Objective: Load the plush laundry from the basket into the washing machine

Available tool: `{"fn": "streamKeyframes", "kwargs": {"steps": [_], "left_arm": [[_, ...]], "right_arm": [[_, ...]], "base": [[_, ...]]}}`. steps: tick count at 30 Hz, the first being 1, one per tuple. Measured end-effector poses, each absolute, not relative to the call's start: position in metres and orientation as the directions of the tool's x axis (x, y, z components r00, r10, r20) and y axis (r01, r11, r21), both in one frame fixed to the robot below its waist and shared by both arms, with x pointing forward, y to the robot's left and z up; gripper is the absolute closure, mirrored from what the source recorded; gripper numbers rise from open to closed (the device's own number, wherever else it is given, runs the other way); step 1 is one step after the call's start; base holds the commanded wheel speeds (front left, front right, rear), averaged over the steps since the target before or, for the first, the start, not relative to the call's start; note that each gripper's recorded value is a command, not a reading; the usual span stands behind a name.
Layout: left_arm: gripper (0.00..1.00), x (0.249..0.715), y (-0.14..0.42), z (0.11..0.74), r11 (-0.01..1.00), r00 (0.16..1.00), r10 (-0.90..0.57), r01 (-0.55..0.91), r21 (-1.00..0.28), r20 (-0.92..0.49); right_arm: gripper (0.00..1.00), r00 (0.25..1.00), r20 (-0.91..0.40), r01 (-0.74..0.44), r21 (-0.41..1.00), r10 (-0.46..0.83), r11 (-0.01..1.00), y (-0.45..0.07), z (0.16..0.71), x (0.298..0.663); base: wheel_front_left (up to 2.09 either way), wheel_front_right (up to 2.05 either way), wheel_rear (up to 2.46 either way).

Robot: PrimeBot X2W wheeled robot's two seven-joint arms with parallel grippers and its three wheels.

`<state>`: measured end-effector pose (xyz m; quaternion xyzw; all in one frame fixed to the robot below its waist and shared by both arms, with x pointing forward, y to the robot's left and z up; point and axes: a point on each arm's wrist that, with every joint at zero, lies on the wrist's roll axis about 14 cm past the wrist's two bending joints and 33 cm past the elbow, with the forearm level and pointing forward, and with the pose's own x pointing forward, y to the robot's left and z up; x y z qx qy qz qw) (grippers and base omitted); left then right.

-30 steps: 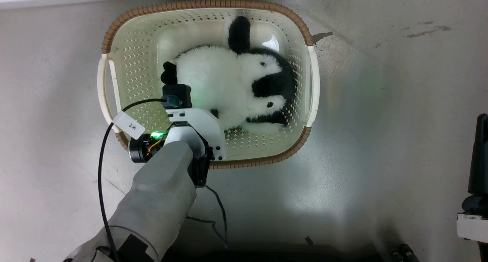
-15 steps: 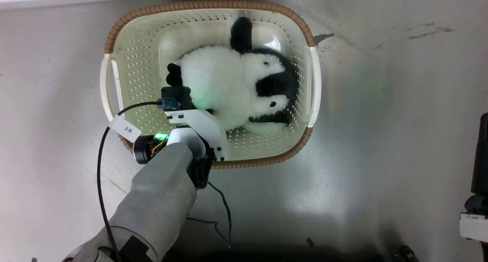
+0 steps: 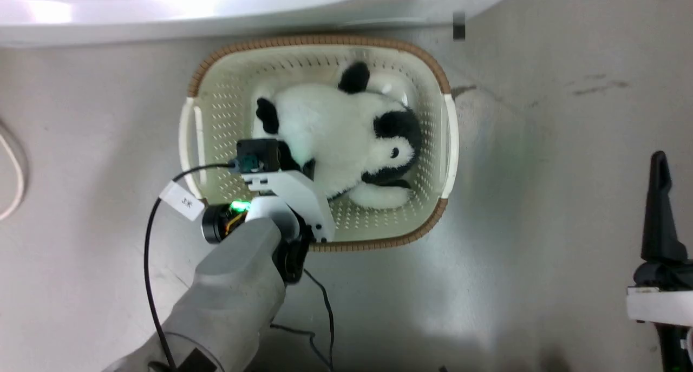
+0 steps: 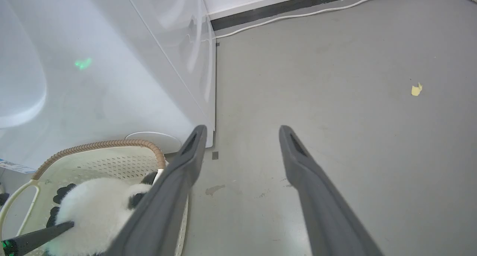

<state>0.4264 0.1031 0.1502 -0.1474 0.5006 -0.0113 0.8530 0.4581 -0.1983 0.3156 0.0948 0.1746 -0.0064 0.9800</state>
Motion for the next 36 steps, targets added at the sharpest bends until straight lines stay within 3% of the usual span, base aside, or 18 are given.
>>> {"fn": "streamKeyframes", "kwargs": {"steps": [18,24,36], "left_arm": [[1.00,0.405,0.113,0.240,0.934,0.640,-0.165,-0.143,-0.328,-0.750],[1.00,0.410,0.127,0.290,0.920,0.752,-0.127,-0.155,-0.361,-0.647],[1.00,0.380,0.156,0.355,0.905,0.875,-0.027,-0.184,-0.384,-0.483]], "right_arm": [[0.00,0.973,-0.207,-0.046,0.246,0.099,0.968,-0.167,0.382,0.460],[0.00,0.981,-0.152,-0.076,0.268,0.120,0.960,-0.154,0.409,0.452],[0.00,0.987,-0.093,-0.099,0.278,0.130,0.955,-0.148,0.443,0.422]], "base": [[0.00,0.00,0.00],[0.00,0.00,0.00],[0.00,0.00,0.00]]}}
